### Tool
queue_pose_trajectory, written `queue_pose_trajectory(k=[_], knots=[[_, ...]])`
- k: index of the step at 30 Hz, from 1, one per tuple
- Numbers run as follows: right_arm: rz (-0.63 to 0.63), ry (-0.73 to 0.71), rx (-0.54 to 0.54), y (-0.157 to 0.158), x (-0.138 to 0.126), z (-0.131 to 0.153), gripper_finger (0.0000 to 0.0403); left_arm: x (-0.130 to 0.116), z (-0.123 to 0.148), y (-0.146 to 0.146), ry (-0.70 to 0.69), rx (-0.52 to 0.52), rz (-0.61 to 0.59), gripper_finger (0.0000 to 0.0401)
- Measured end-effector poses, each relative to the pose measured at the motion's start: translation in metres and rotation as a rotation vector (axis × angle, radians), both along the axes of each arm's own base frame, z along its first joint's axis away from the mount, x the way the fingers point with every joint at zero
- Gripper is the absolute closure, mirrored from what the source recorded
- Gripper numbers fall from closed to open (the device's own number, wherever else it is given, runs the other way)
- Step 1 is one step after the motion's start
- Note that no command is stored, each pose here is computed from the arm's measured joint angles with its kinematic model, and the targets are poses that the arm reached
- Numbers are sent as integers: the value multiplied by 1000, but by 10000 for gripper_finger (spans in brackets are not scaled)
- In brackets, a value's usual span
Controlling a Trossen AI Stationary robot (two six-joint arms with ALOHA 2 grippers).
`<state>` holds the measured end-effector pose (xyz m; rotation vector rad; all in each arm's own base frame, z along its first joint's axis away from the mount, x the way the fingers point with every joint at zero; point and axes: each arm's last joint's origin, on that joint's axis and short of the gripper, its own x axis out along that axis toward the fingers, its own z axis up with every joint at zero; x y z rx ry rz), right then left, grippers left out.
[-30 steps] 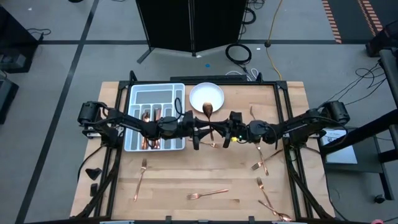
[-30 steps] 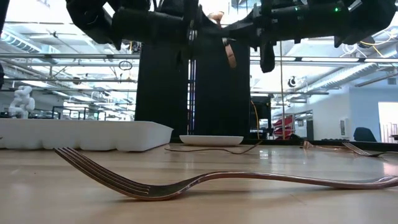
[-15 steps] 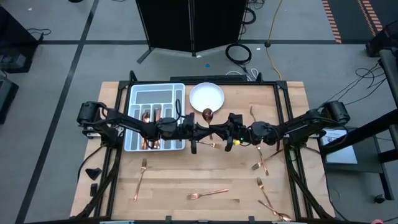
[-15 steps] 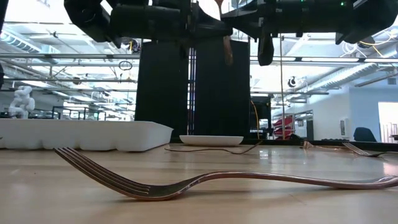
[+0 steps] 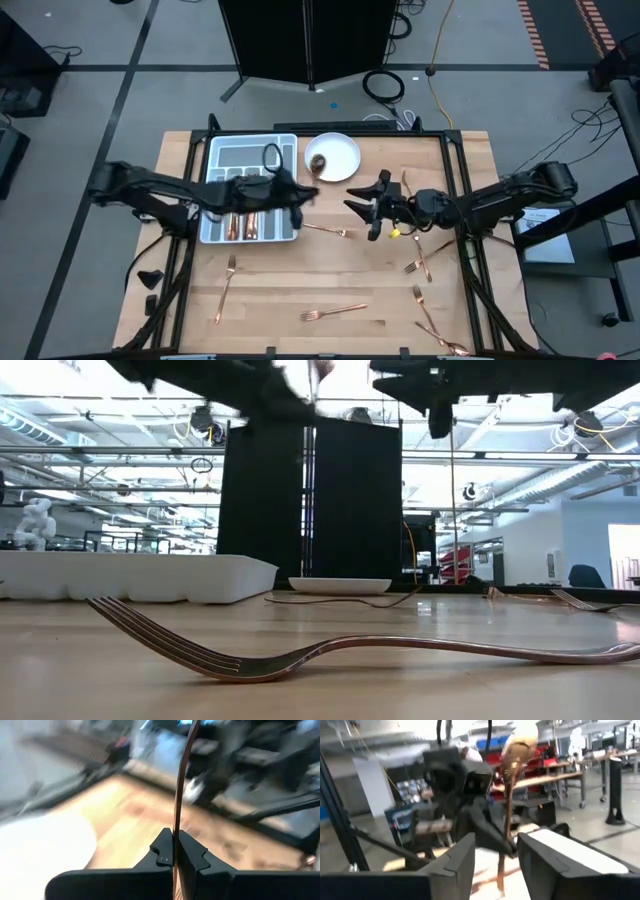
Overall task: Sort silverware
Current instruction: Put the spoon on the silverware tray
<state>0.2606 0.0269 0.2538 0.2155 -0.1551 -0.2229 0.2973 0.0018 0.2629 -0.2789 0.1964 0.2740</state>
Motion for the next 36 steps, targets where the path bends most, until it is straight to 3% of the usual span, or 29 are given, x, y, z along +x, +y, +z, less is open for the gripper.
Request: queue_pose_trajectory(k=[9, 14, 24, 36], knots=[[-12, 179, 66, -1, -3, -15, 248, -103, -2, 29, 500, -382, 401, 401], [-13, 212, 80, 0, 1, -24, 248, -133, -15, 29, 701, -508, 628, 401], [-9, 298, 81, 2, 2, -35, 248, -143, -55, 16, 883, -708, 776, 401], [-10, 390, 56, 2, 0, -44, 248, -136, -85, 14, 944, -815, 912, 391]])
